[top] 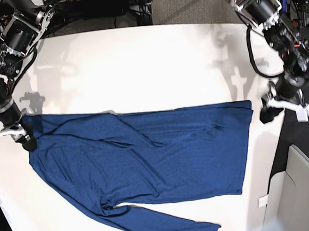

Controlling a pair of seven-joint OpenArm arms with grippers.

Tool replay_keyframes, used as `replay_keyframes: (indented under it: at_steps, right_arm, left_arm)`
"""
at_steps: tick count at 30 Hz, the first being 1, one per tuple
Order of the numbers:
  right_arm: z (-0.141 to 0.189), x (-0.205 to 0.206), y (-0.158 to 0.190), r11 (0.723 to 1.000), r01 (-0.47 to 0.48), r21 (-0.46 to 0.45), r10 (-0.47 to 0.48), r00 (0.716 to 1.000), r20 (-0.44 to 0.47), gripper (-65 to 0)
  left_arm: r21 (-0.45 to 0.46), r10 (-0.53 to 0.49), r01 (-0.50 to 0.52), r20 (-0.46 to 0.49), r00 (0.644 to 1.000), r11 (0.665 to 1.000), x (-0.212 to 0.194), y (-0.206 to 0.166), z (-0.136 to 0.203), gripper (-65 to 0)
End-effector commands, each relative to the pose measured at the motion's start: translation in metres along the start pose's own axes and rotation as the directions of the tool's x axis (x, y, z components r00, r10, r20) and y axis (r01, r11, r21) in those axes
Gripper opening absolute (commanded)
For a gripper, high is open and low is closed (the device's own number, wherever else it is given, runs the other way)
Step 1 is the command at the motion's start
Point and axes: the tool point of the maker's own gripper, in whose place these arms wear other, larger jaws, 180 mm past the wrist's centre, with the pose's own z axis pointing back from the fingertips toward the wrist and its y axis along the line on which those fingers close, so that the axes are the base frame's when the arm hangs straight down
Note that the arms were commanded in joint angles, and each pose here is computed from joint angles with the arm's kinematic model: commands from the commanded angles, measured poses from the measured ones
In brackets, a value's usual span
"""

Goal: Fold the T-shirt properly
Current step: 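Hold the hem edge and adjust it flat with both grippers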

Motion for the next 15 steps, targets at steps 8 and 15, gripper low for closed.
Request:
replay_keyframes:
  at_steps: [8, 15]
  right_arm:
    - [0.028, 0.010, 0.002, 0.998, -0.066, 0.016, 0.066, 0.997, 0.040, -40.2]
    - [0.030, 0.001, -0.002, 0.998, -0.056, 0.008, 0.055, 0.998, 0.025, -40.2]
  left_arm:
    - [-0.026, 0.070, -0.071, -0.048, 0.996, 0.997, -0.022, 0.002, -0.008, -45.1]
    - [-0.034, 0.155, -0.159, -0.102, 0.983, 0.987, -0.039, 0.005, -0.029, -45.2]
